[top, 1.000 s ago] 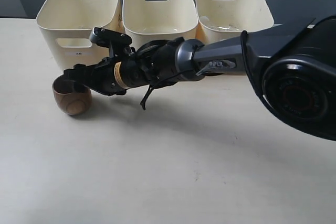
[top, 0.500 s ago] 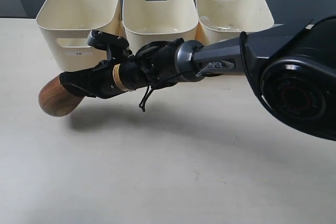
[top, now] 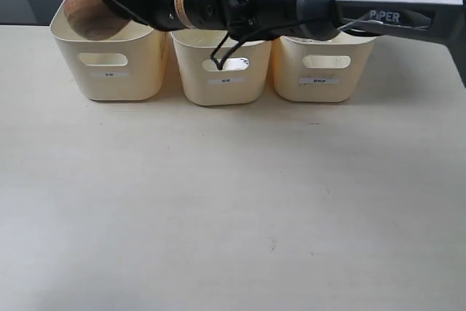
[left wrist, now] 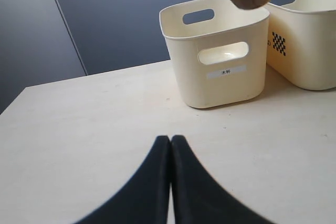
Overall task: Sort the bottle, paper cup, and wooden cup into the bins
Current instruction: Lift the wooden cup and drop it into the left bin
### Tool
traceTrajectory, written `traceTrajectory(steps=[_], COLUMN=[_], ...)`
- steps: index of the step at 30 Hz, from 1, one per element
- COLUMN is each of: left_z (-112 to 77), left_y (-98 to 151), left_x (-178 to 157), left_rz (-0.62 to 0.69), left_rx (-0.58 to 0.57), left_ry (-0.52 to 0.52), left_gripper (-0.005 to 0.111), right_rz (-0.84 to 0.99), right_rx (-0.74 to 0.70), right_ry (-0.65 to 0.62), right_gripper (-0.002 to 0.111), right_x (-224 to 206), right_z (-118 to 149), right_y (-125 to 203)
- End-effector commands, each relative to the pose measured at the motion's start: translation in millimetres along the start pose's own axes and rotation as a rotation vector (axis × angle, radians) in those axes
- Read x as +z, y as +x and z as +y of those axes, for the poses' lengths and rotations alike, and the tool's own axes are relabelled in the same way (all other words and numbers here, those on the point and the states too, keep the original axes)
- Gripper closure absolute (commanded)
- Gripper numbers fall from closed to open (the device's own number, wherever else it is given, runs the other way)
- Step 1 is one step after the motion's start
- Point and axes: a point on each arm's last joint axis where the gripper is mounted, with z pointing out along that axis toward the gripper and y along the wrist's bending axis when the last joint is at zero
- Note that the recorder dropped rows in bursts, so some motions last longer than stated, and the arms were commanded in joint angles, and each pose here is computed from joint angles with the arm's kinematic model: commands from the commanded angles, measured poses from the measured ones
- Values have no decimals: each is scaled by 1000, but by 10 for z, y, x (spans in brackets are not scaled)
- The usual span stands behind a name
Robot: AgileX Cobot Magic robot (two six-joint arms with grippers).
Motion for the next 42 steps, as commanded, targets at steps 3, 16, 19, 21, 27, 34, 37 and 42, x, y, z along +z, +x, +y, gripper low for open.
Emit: traceTrajectory(steps=[3, 16, 19, 21, 27, 34, 37, 42], left_z=[-2, -2, -2, -2, -2, -2, -2, -2], left_y=[1, 1, 1, 1, 1, 1, 1, 1], left_x=[-3, -3, -3, -3, -3, -3, -3, -3], left_rz=[-5, -5, -5, -5, -5, -5, -5, -5], left_rx=[-4, -4, -4, -4, -4, -4, -4, -4], left_ry=[3, 3, 3, 3, 3, 3, 3, 3], left_gripper=[107, 107, 107, 107, 107, 107, 107, 107], right_rz=[-128, -152, -137, -127, -124, -86, -69, -64], right_rx=[-60, -153, -224, -245, -239, -239, -242, -269], right_ry=[57, 129, 109, 108, 111, 45, -4, -120], right_gripper=[108, 108, 100, 88, 53, 61, 67, 93], right_x=[42, 462, 509, 534, 547, 555, 524, 343], right_z=[45, -173, -168, -185, -200, -145, -74, 169], right_y=[-292, -175, -147, -117, -100, -58, -74, -233])
